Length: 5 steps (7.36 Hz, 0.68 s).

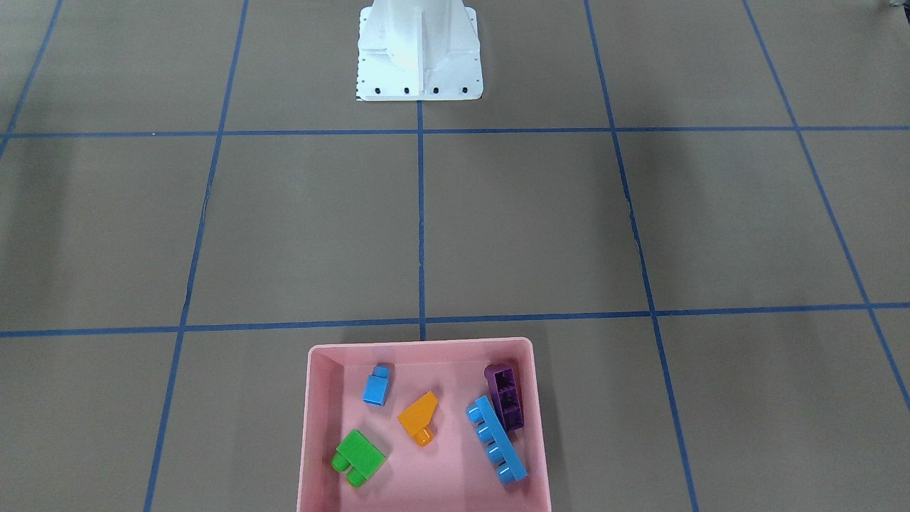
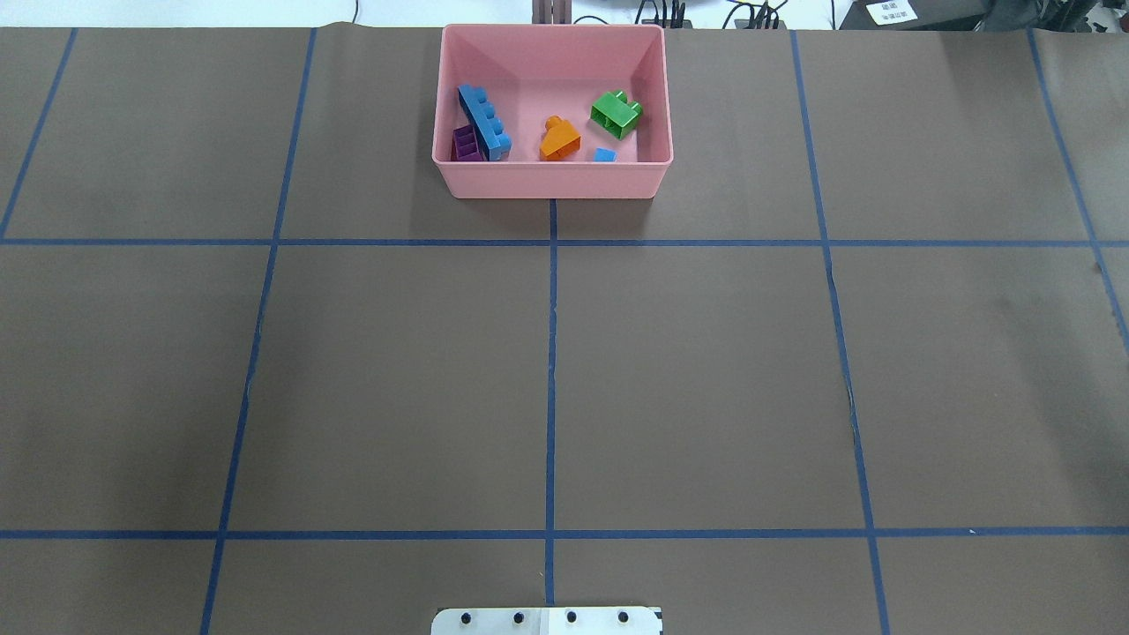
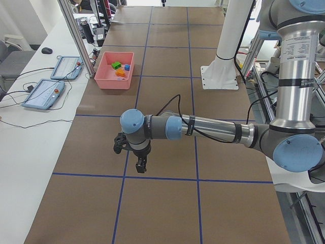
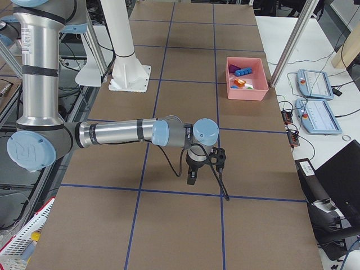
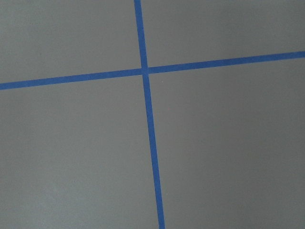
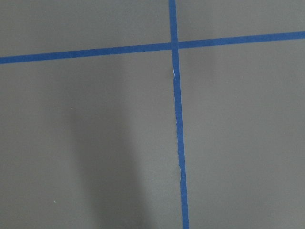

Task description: Put all blocks into box

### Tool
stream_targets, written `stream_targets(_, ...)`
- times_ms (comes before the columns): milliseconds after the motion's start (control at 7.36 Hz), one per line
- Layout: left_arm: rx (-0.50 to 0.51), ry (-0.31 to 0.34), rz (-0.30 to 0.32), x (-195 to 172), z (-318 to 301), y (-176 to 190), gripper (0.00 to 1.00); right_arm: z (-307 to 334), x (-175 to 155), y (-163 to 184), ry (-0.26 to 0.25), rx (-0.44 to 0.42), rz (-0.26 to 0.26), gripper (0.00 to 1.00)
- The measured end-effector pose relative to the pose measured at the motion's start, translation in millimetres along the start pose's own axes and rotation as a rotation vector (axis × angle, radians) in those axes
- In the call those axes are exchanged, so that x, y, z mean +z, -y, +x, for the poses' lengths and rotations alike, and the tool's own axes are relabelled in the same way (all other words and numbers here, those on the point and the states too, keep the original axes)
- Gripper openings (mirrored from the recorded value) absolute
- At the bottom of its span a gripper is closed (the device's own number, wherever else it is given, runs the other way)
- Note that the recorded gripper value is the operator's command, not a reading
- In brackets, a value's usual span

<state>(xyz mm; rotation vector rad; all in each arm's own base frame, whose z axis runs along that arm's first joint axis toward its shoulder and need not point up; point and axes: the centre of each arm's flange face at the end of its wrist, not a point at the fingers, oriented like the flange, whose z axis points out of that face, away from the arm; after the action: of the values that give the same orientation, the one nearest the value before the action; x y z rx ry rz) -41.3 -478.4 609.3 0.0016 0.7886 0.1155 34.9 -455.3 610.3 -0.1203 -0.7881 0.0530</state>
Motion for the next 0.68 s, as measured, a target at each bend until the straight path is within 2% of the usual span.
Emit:
stream_targets(272, 0.003, 0.022, 0.024, -8, -5, -5, 1.00, 2, -9, -7, 0.006, 0.006, 0.018, 1.00)
stream_targets(680, 0.038, 0.091, 0.066, -27, 4, -1, 1.00, 32, -18, -22, 0.018, 0.070, 0.041, 1.00)
